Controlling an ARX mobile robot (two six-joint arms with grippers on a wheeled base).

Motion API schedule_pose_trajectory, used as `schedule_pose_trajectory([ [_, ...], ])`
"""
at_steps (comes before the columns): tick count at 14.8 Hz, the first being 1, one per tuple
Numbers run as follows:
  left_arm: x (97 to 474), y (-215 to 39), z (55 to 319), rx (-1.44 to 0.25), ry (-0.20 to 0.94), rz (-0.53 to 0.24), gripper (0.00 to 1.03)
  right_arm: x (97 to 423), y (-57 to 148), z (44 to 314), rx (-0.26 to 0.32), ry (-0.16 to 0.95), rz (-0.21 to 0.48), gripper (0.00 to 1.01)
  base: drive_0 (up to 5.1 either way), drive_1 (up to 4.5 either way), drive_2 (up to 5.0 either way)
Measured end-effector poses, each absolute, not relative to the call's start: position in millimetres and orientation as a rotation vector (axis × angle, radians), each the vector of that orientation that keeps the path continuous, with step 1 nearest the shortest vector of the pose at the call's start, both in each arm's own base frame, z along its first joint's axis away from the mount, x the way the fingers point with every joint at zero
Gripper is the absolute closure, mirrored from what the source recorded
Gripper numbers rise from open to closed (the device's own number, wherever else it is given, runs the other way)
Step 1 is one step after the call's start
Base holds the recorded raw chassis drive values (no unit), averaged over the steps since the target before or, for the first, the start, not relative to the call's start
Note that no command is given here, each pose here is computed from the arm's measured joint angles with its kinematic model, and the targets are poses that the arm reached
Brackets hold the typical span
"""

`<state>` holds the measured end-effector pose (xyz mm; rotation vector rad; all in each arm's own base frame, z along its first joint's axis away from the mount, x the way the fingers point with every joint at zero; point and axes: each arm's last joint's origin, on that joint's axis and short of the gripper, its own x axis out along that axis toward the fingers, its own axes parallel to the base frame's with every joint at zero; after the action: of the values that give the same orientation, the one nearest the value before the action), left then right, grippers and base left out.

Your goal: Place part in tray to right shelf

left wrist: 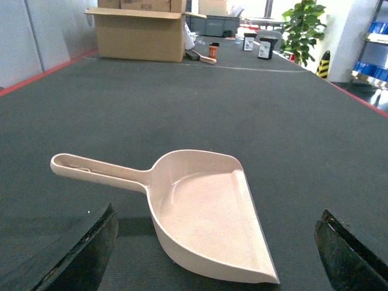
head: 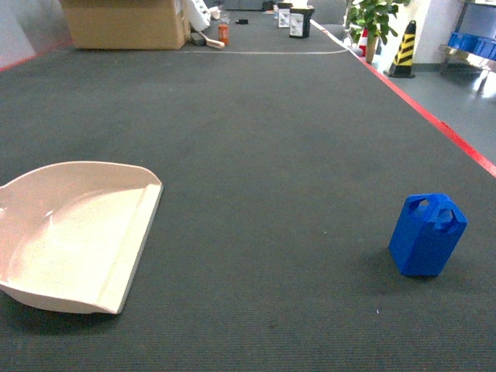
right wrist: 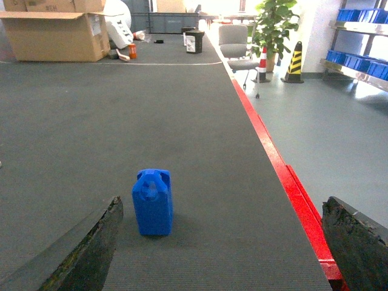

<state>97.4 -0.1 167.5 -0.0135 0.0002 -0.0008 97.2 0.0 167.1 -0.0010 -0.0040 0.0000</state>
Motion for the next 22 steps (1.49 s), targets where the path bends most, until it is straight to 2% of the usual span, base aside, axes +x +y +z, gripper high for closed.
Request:
schedule_pose_trajectory([
  [22, 97.4, -0.1, 167.5, -0.014, 0.000, -0.001, 0.05, 97.2, 0.0, 167.1, -0.001, -0.004, 0.000, 0.03, 0.0, 0.00, 0.0],
])
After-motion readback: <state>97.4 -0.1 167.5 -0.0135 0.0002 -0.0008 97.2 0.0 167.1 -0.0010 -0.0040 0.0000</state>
